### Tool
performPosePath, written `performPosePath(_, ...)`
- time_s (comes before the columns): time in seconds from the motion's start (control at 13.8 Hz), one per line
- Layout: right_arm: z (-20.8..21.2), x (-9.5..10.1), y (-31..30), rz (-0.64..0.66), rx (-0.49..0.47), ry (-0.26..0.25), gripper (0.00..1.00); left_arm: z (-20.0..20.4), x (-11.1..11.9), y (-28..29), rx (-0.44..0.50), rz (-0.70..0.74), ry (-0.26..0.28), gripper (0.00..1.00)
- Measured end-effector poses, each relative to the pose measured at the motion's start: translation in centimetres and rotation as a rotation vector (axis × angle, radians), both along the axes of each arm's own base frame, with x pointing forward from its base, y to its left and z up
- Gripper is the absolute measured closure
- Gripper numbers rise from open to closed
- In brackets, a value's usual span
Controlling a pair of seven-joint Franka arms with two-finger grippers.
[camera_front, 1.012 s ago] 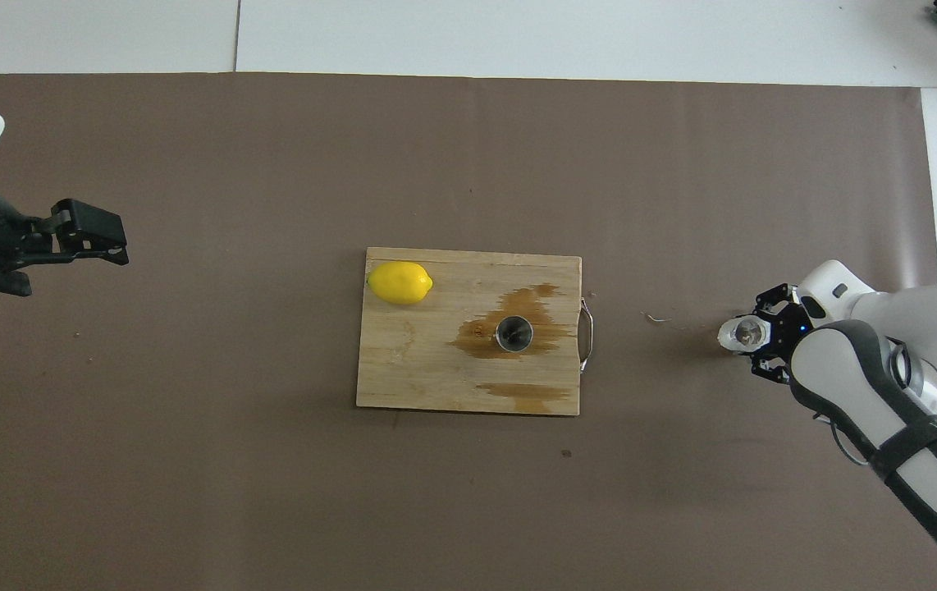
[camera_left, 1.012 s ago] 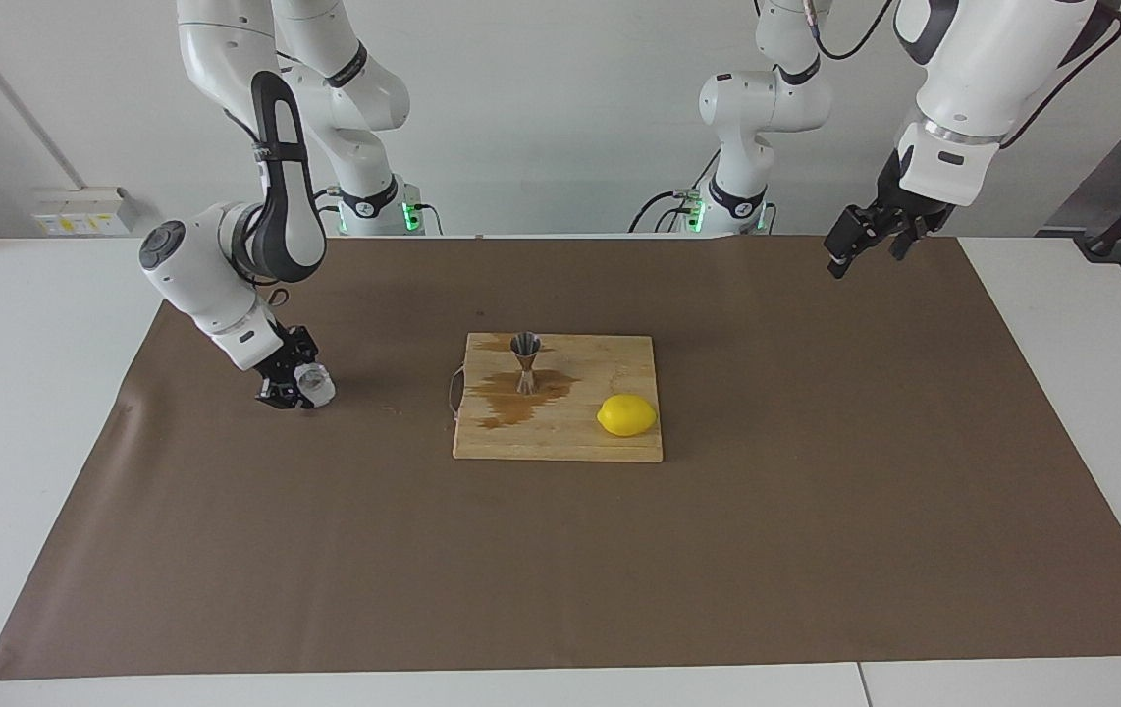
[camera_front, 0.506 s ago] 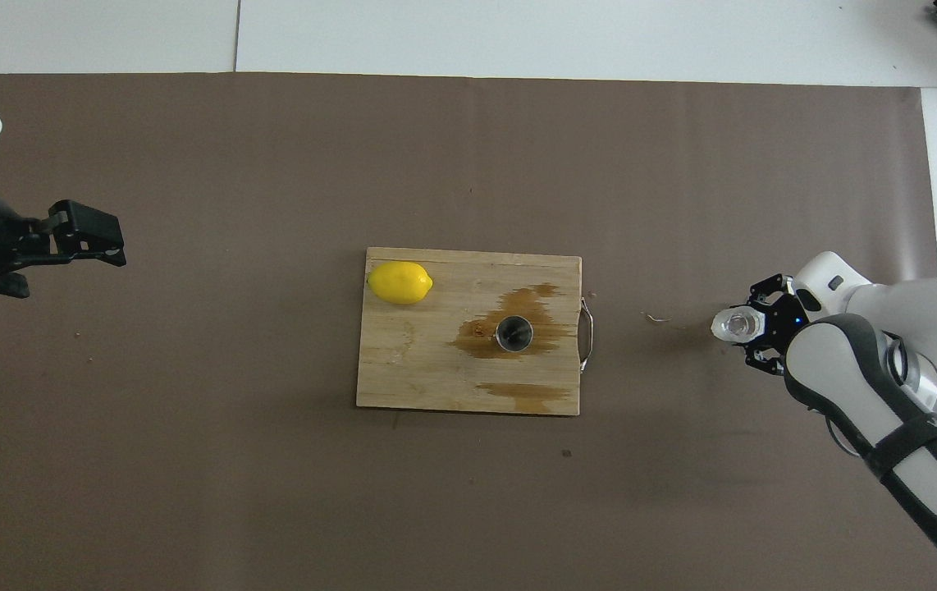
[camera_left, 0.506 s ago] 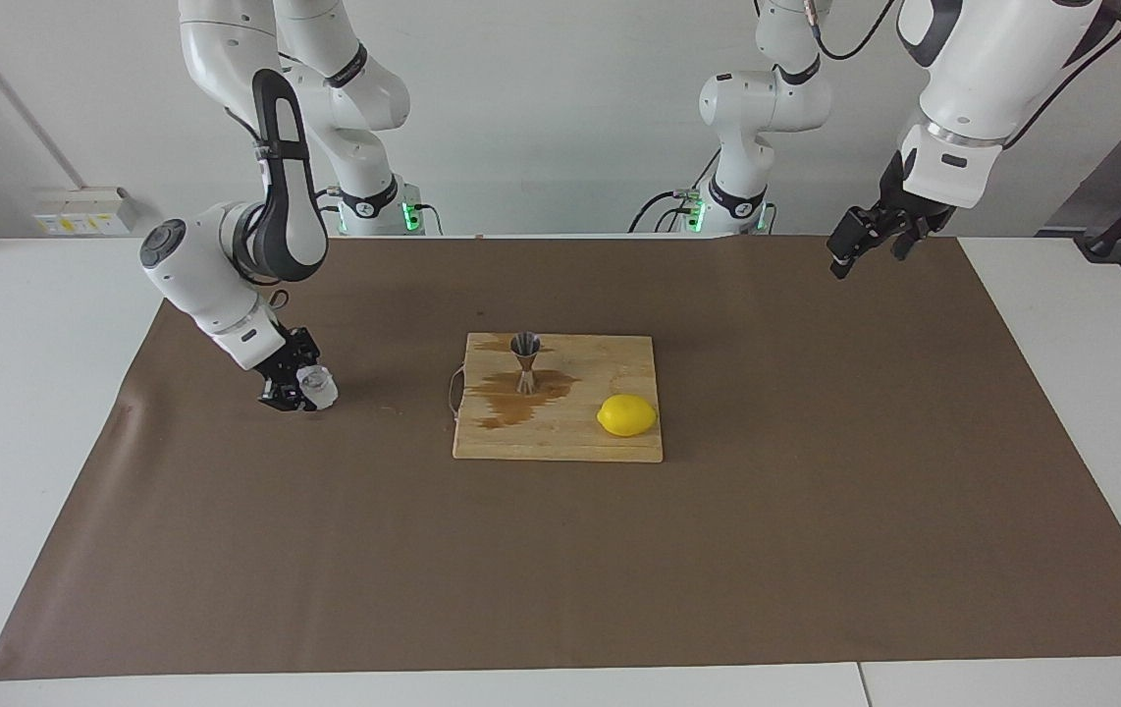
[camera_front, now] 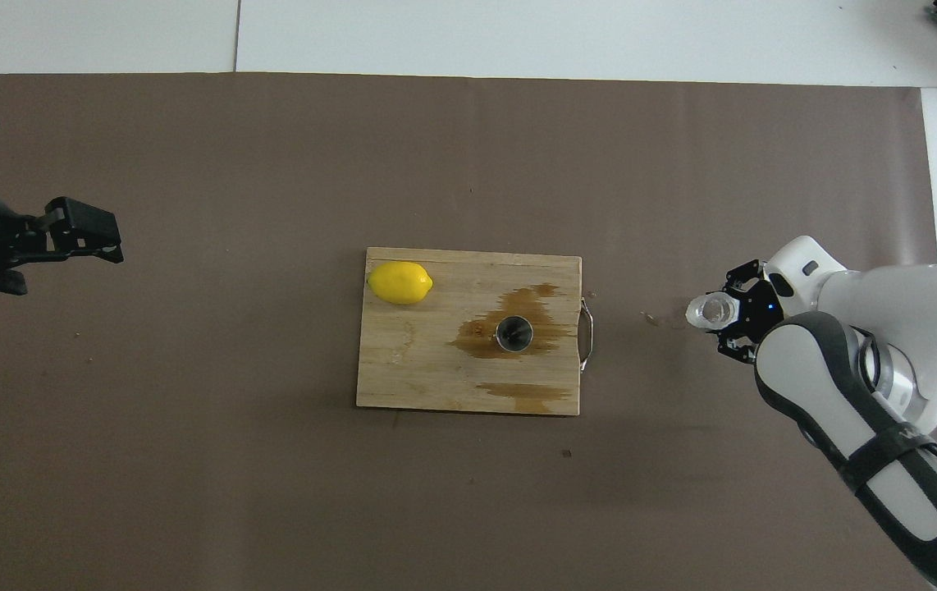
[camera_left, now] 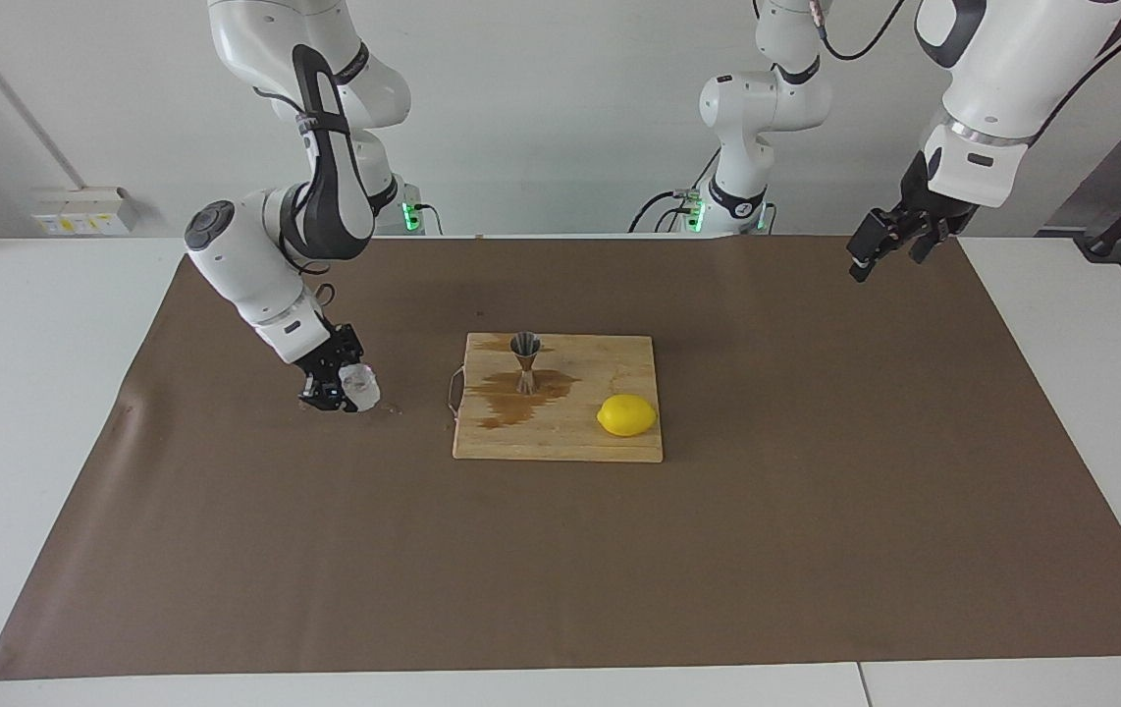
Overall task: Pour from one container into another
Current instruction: 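Carry the white cup with the right gripper above the metal cup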
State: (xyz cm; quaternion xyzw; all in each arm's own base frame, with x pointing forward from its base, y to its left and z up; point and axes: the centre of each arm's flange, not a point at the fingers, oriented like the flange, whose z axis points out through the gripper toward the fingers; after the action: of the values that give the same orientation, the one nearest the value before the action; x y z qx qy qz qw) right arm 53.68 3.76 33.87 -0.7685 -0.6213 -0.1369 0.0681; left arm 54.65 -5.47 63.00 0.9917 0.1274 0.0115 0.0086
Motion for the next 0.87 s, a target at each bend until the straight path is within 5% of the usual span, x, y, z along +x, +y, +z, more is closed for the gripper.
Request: performPosePath(0.87, 5.0, 0.7, 9.7, -0.095, -0.075, -0.011, 0.49, 0.3, -0.7, -0.4, 0.007, -0.099, 0.028, 0.0)
